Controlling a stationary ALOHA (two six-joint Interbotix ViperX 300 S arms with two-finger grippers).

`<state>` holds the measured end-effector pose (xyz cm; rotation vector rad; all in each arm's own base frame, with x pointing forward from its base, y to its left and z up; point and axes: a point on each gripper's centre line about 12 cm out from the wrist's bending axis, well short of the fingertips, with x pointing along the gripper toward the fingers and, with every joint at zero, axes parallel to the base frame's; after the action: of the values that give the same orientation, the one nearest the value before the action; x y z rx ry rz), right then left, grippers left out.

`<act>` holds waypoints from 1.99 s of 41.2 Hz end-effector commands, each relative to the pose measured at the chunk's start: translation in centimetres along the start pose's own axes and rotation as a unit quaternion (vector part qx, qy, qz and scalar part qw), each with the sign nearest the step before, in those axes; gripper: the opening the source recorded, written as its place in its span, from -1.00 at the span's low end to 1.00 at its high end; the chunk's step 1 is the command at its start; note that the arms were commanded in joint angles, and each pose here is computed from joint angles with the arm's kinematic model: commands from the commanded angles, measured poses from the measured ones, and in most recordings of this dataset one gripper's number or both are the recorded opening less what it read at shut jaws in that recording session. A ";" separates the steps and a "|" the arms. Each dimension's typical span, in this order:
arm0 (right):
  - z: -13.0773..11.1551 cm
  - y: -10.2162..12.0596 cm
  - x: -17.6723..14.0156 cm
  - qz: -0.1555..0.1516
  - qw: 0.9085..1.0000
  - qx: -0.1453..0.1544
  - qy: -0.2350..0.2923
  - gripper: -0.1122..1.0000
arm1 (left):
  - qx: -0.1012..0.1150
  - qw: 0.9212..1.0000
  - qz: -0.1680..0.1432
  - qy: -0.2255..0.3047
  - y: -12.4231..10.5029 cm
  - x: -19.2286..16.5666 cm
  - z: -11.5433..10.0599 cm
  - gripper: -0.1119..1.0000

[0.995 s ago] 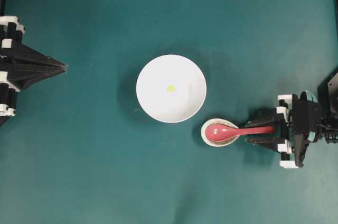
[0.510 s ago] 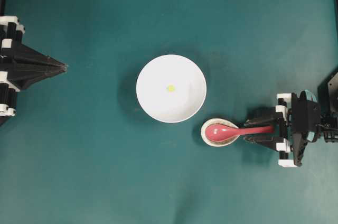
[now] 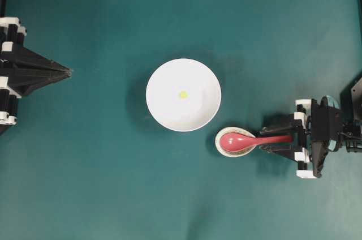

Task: Scoop the yellow hexagonal prism block from the bowl with a spoon using the right arm.
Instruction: 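Close the right gripper on the pink spoon handle, then lift the spoon and carry it over the white bowl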

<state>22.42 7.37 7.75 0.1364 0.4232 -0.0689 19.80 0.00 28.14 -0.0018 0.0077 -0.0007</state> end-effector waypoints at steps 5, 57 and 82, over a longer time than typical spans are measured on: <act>0.8 0.4 0.1 0.006 1.000 0.007 -0.015 -0.14 | 0.001 1.000 0.001 -0.006 0.0 0.2 0.6 -0.80; 13.6 -2.1 0.0 0.010 0.999 -0.022 -0.023 -0.38 | 0.002 1.000 0.000 -0.008 0.0 0.2 0.7 -0.80; 20.8 -6.6 1.8 0.010 0.997 0.059 0.050 -0.38 | 0.002 1.000 0.001 -0.007 0.0 0.3 0.6 -0.80</act>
<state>31.13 -1.78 23.40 0.2577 0.5465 -0.0664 19.80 0.00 28.14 0.0013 0.0077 -0.0007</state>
